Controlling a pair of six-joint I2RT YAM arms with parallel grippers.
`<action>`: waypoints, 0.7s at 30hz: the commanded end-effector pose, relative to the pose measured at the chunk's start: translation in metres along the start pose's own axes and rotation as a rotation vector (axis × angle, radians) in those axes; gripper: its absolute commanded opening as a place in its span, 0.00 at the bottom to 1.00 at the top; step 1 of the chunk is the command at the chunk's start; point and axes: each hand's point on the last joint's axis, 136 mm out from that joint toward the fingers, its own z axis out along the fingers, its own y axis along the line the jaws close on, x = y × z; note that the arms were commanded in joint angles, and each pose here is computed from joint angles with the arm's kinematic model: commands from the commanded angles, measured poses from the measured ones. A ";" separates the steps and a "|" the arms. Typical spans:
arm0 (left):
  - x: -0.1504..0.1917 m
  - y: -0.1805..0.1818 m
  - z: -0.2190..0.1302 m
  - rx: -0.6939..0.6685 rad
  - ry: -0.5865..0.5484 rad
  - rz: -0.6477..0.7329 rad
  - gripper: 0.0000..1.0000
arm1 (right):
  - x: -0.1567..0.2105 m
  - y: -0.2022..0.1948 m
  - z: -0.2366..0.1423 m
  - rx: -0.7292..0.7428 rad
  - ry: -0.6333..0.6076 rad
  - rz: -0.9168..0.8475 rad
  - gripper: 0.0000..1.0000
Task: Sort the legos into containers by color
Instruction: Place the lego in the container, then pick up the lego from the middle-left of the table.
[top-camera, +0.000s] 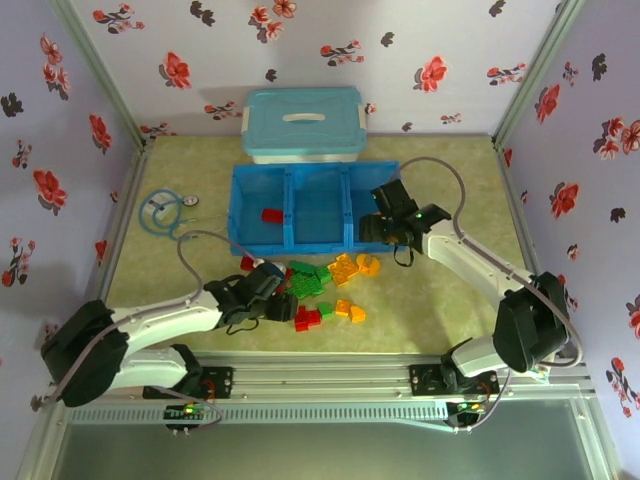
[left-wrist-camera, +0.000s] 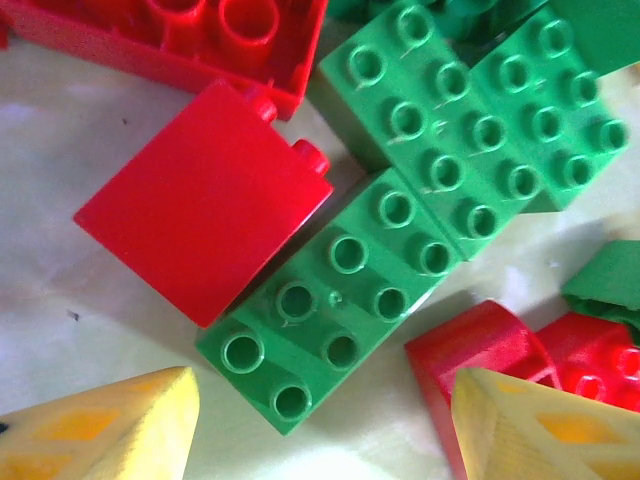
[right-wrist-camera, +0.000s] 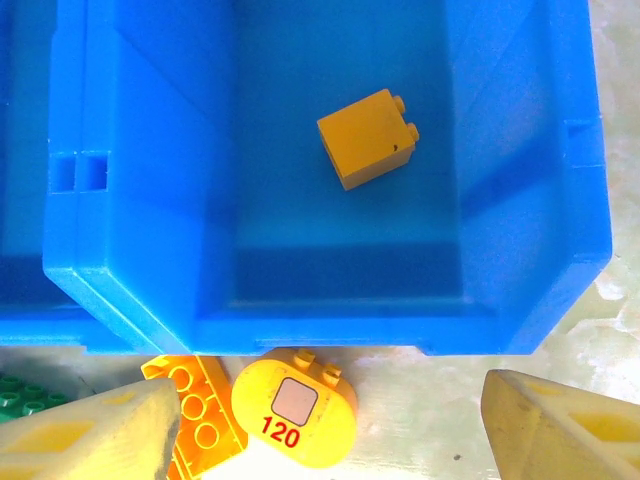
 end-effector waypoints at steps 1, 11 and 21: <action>-0.005 -0.007 0.006 0.020 -0.012 -0.016 0.68 | 0.000 0.001 -0.008 -0.027 -0.031 0.030 0.78; -0.007 -0.017 0.015 0.016 0.021 0.014 0.68 | 0.009 -0.007 -0.009 -0.015 -0.037 0.042 0.77; -0.013 -0.038 -0.003 0.078 -0.027 0.015 0.68 | 0.010 -0.008 -0.005 -0.010 -0.040 0.047 0.76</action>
